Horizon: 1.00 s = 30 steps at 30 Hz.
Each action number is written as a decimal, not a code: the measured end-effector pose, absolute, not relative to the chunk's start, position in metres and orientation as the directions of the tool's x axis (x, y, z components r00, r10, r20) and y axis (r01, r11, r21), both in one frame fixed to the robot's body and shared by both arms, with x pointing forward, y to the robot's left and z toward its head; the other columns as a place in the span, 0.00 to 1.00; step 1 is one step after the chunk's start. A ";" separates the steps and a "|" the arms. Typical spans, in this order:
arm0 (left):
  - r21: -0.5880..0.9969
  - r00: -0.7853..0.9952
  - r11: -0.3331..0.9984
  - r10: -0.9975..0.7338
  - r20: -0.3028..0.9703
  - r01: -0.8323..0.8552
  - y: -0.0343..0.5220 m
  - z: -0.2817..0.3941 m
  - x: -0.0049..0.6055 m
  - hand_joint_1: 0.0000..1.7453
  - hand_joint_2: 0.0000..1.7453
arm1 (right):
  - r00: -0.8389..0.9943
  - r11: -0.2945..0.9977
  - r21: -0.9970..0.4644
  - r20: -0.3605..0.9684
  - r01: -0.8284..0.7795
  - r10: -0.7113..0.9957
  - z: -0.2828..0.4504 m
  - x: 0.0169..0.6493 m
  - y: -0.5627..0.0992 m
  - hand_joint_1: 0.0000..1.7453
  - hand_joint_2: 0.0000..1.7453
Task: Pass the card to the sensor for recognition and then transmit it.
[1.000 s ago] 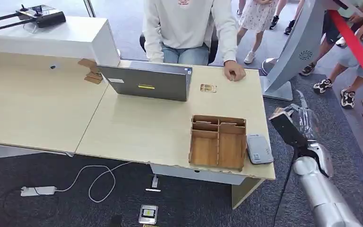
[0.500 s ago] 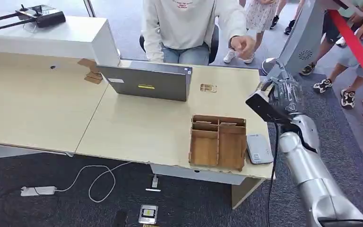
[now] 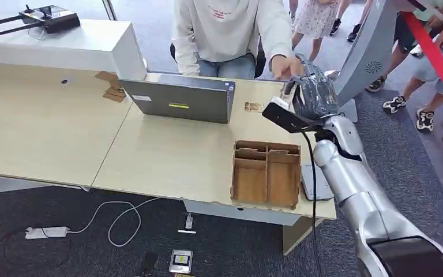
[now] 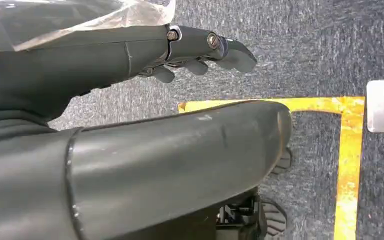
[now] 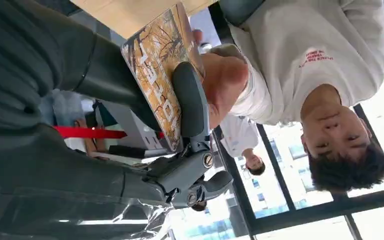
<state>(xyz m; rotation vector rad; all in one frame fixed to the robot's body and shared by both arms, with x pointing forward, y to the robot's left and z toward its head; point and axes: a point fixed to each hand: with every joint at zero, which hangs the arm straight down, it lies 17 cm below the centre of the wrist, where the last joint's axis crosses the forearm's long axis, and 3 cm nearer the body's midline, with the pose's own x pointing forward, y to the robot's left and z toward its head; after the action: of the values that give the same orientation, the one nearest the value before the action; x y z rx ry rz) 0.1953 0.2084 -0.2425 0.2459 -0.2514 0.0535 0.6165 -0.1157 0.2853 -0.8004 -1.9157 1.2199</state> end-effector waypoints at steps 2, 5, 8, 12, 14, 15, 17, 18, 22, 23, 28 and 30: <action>0.243 0.967 0.966 0.020 0.253 -0.084 0.211 -0.242 0.196 0.00 0.00 | -0.548 0.352 -0.929 0.237 0.113 0.802 0.281 0.617 -0.113 1.00 1.00; 0.263 0.969 0.961 0.021 0.248 -0.089 0.217 -0.242 0.195 0.00 0.00 | -0.538 0.337 -0.937 0.240 0.090 0.808 0.271 0.618 -0.110 1.00 1.00; 0.267 0.969 0.959 0.030 0.247 -0.097 0.221 -0.243 0.194 0.00 0.00 | -0.531 0.330 -0.941 0.242 0.076 0.812 0.263 0.618 -0.111 1.00 1.00; 0.277 0.969 0.955 0.035 0.245 -0.105 0.222 -0.243 0.194 0.00 0.00 | -0.526 0.328 -0.942 0.245 0.069 0.815 0.260 0.618 -0.112 1.00 1.00; 0.277 0.969 0.955 0.035 0.245 -0.105 0.222 -0.243 0.194 0.00 0.00 | -0.526 0.328 -0.942 0.245 0.069 0.815 0.260 0.618 -0.112 1.00 1.00; 0.277 0.969 0.955 0.035 0.245 -0.105 0.222 -0.243 0.194 0.00 0.00 | -0.526 0.328 -0.942 0.245 0.069 0.815 0.260 0.618 -0.112 1.00 1.00; 0.277 0.969 0.955 0.035 0.245 -0.105 0.222 -0.243 0.194 0.00 0.00 | -0.526 0.328 -0.942 0.245 0.069 0.815 0.260 0.618 -0.112 1.00 1.00; 0.277 0.969 0.955 0.035 0.245 -0.105 0.222 -0.242 0.194 0.00 0.00 | -0.526 0.328 -0.942 0.245 0.069 0.815 0.260 0.618 -0.112 1.00 1.00; 0.296 0.970 0.949 0.041 0.238 -0.113 0.223 -0.241 0.194 0.00 0.00 | -0.519 0.324 -0.944 0.248 0.059 0.818 0.255 0.619 -0.114 0.00 1.00; 0.296 0.970 0.949 0.041 0.238 -0.113 0.223 -0.241 0.194 0.00 0.00 | -0.517 0.323 -0.945 0.248 0.058 0.819 0.253 0.619 -0.114 0.00 1.00; 0.300 0.972 0.943 0.073 0.224 -0.140 0.220 -0.241 0.188 0.00 0.00 | -0.500 0.297 -0.950 0.213 0.093 0.839 0.250 0.622 -0.122 0.00 0.00; 0.315 0.972 0.940 0.062 0.228 -0.134 0.223 -0.241 0.188 0.00 0.00 | -0.499 0.294 -0.950 0.204 0.107 0.842 0.253 0.623 -0.123 0.00 0.00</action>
<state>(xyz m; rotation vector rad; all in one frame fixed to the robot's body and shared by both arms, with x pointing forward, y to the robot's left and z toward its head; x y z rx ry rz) 0.1881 0.2229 -0.2409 0.3348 -0.2170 0.1007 0.6225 -0.1228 0.2526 -0.8538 -1.8248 1.2606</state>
